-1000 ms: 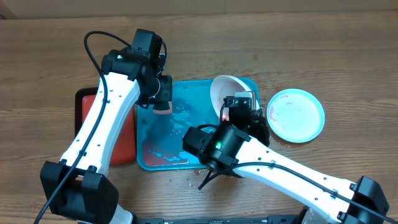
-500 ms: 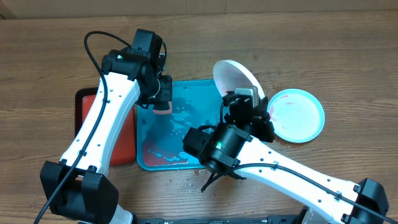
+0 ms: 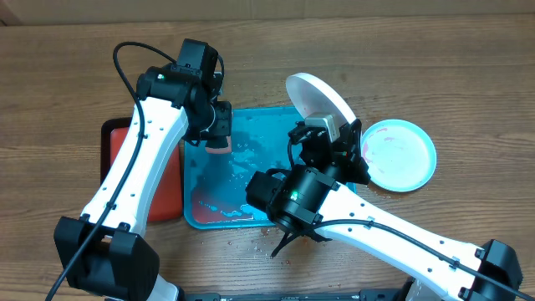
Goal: Clean dirty plates on tray and stack at the side
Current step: 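Lift the white plate with the right gripper and carry it right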
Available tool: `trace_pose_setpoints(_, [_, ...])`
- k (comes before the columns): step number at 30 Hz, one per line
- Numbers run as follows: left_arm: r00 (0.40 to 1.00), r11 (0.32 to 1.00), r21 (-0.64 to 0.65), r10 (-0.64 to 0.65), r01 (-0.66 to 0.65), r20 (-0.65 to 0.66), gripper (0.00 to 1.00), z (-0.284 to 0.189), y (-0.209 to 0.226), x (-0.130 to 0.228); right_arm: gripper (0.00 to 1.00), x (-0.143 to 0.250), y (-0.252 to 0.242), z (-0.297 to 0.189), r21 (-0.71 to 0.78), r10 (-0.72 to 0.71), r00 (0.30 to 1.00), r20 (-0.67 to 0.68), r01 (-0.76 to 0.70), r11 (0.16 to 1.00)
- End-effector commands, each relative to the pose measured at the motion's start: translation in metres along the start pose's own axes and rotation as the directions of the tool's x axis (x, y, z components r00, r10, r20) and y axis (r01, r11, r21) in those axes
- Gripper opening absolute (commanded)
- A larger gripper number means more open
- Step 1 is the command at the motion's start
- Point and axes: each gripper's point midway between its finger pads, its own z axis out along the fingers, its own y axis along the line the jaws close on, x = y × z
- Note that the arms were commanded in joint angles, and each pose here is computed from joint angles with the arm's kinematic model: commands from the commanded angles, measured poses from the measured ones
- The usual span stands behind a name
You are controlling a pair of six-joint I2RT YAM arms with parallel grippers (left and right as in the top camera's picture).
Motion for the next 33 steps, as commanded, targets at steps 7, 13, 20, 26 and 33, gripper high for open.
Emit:
trace_pose_setpoints(7, [1.0,1.0,-0.009,-0.019,0.019,-0.005,0.04,0.004,0.002,0.0,0.04,-0.015,-0.007,-0.002,0.013,0.023,0.999,0.046,-0.023,1.0])
trace_pose_setpoints(13, [1.0,1.0,-0.007,-0.019,0.019,-0.001,0.04,0.004,0.002,-0.001,0.04,-0.008,-0.001,-0.002,-0.009,0.055,0.998,0.003,-0.055,0.998])
trace_pose_setpoints(20, [1.0,1.0,-0.007,-0.019,0.019,0.002,0.04,0.004,0.001,-0.002,0.04,0.081,0.085,-0.005,-0.143,0.261,0.795,-0.547,-0.396,0.907])
trace_pose_setpoints(26, [1.0,1.0,-0.008,-0.018,0.018,0.0,0.04,0.004,0.002,-0.001,0.04,0.164,0.146,-0.014,-0.299,0.022,0.616,-0.788,-0.414,0.86])
trace_pose_setpoints(33, [1.0,1.0,-0.006,-0.019,0.019,0.003,0.04,0.004,0.001,-0.002,0.04,0.12,0.13,-0.014,-0.374,0.061,0.58,-0.813,-0.598,0.709])
